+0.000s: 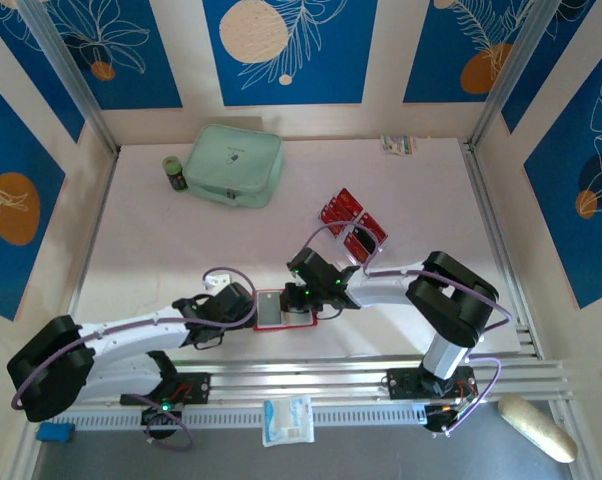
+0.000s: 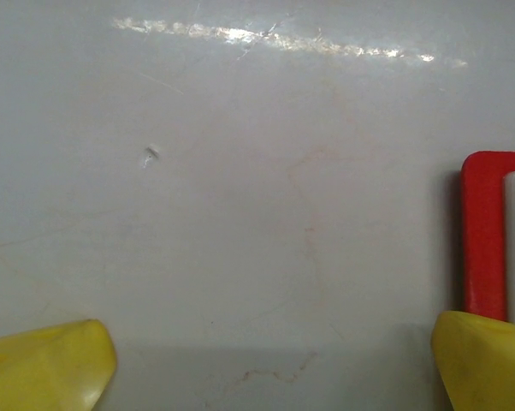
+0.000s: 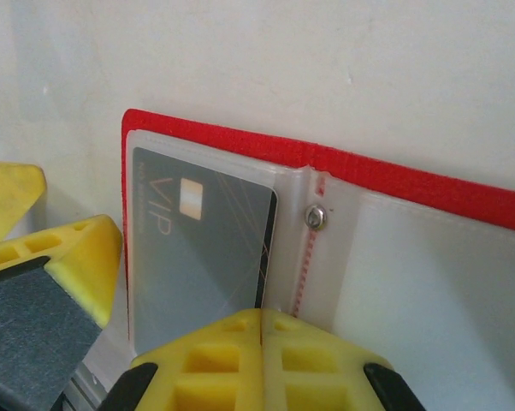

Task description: Put the credit cards into the card holder

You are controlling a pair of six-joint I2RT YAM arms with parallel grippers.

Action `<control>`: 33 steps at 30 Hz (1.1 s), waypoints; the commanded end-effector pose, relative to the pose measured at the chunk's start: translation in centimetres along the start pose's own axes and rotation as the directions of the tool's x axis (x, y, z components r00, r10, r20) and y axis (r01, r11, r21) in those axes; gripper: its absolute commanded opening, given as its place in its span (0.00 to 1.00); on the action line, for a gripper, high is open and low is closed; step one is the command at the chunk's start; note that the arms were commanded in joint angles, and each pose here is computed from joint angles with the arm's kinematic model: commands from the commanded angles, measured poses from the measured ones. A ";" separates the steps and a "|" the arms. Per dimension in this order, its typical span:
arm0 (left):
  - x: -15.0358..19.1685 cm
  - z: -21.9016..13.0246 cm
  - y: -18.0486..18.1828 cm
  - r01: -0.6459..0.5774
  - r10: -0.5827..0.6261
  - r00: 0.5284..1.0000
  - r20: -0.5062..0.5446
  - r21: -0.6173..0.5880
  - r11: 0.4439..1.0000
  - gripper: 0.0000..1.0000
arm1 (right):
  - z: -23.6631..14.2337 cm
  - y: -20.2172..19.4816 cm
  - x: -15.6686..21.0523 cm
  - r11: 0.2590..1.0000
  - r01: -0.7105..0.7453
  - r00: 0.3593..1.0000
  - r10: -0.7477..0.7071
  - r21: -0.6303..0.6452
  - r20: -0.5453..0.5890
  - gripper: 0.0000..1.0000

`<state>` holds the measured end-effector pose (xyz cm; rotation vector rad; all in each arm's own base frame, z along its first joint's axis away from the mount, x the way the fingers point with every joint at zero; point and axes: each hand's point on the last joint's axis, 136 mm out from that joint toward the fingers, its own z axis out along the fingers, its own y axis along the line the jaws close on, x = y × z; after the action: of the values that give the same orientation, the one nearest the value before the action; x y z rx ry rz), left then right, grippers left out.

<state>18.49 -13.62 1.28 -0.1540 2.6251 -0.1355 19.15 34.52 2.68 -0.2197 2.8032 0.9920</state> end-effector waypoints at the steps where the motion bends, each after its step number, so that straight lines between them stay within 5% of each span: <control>1: 2.2 1.0 1.2 -0.016 0.013 0.996 -0.089 -0.026 1.000 1.00 | 0.2 0.8 0.5 0.999 -0.015 1.000 0.014 -0.034 -0.021 0.01; 11: -0.5 -1.7 0.2 -0.007 0.007 1.000 -0.018 0.018 1.000 1.00 | -0.4 0.9 0.3 0.999 -0.014 1.000 0.014 -0.038 -0.008 0.01; 22: -2.0 -2.4 -5.3 0.011 -0.004 0.999 -0.041 0.182 0.983 0.98 | -0.2 1.1 0.3 0.998 -0.024 1.000 0.024 -0.059 -0.003 0.01; 33: 0.2 0.3 -5.0 0.002 0.010 0.994 -0.110 0.111 0.994 0.97 | -1.6 1.3 -0.1 0.997 -0.016 0.999 0.018 -0.073 0.028 0.01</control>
<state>19.09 -18.12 2.22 -0.0918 2.6959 -0.2819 19.10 34.86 3.58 -0.1836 2.7724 1.0602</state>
